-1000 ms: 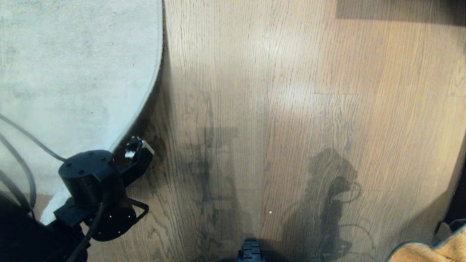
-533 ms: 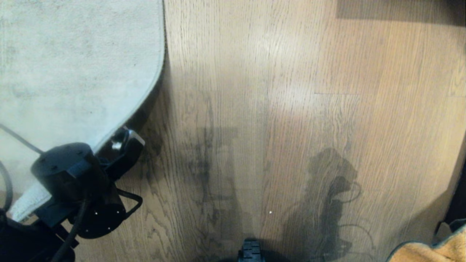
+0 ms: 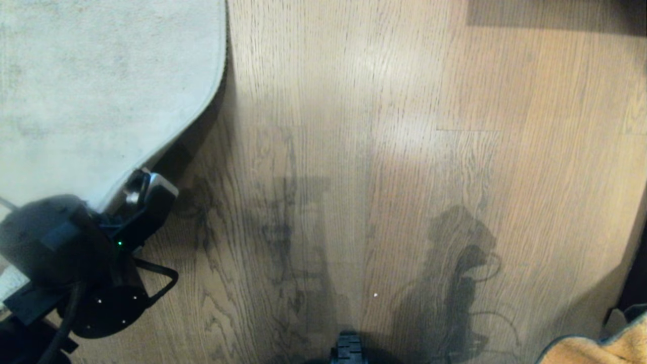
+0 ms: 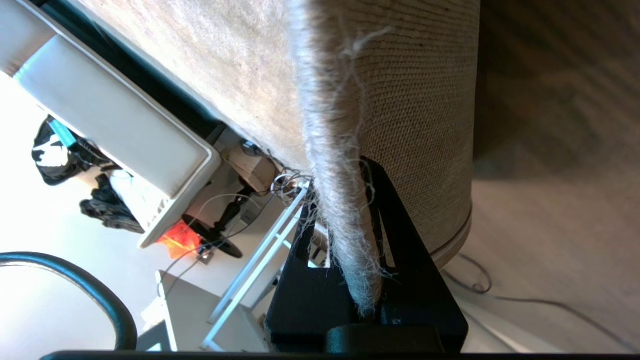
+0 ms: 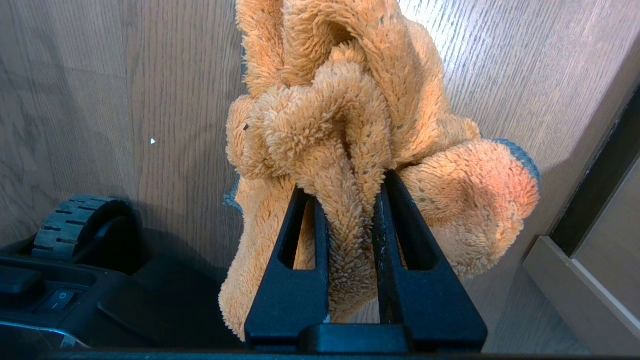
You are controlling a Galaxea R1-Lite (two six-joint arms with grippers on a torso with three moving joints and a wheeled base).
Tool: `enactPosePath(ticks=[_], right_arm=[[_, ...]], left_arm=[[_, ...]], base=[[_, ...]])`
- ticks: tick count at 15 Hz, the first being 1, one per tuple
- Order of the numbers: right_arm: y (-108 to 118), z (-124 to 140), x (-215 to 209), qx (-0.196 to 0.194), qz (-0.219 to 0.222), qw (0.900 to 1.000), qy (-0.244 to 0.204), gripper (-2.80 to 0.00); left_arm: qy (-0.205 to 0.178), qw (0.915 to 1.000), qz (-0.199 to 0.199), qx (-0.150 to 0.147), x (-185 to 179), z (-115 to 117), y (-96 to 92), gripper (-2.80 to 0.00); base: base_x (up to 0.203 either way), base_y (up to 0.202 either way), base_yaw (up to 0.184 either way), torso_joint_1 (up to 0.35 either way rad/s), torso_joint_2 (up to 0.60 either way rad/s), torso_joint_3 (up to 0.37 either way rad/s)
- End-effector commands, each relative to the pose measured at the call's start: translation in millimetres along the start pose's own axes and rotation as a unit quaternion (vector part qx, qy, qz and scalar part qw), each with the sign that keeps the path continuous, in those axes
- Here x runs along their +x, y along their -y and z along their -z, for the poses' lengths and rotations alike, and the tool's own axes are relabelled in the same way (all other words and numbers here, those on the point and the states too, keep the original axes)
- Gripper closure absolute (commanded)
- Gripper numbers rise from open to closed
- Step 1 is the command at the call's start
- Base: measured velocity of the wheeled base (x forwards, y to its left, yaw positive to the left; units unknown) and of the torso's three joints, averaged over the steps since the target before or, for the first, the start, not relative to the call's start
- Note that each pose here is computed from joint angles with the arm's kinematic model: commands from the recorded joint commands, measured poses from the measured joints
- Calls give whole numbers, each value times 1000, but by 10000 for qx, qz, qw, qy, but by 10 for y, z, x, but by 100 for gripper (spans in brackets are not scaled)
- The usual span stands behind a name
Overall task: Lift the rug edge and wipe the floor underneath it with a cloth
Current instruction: Lift up the carpet
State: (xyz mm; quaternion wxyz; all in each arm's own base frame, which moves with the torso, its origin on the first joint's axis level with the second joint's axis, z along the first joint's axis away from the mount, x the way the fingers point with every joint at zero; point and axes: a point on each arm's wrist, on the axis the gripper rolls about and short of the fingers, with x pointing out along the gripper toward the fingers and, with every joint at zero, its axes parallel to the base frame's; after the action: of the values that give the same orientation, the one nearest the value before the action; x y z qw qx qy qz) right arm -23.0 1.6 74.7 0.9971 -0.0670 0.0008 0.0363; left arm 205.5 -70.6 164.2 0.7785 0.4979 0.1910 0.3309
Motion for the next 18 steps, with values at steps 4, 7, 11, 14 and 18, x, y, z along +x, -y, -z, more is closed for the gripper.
enactPosePath(ticks=[4,7,11,14,18], right_arm=[[0,0,1,-4,-7,10000,-5,0],[0,0,1,-10,-7,10000,-5,0],[0,0,1,-10,-7,10000,-5,0],[0,0,1,-7,-7,10000,-5,0],[0,0,1,-2,-7,10000,-5,0]], left_arm=[[-61,10000,-14,70,-76,127,-268,0],[-69,9999,-57,83,-97,180,-350,0],[-9,9999,-45,97,-69,128,-336,0],[-32,9999,-55,88,-83,156,-348,0],[-38,10000,-86,31,-120,249,-412,0]], base=[[0,0,0,0,0,0],[0,0,0,0,0,0],[0,0,0,0,0,0],[0,0,0,0,0,0],[0,0,0,0,0,0]])
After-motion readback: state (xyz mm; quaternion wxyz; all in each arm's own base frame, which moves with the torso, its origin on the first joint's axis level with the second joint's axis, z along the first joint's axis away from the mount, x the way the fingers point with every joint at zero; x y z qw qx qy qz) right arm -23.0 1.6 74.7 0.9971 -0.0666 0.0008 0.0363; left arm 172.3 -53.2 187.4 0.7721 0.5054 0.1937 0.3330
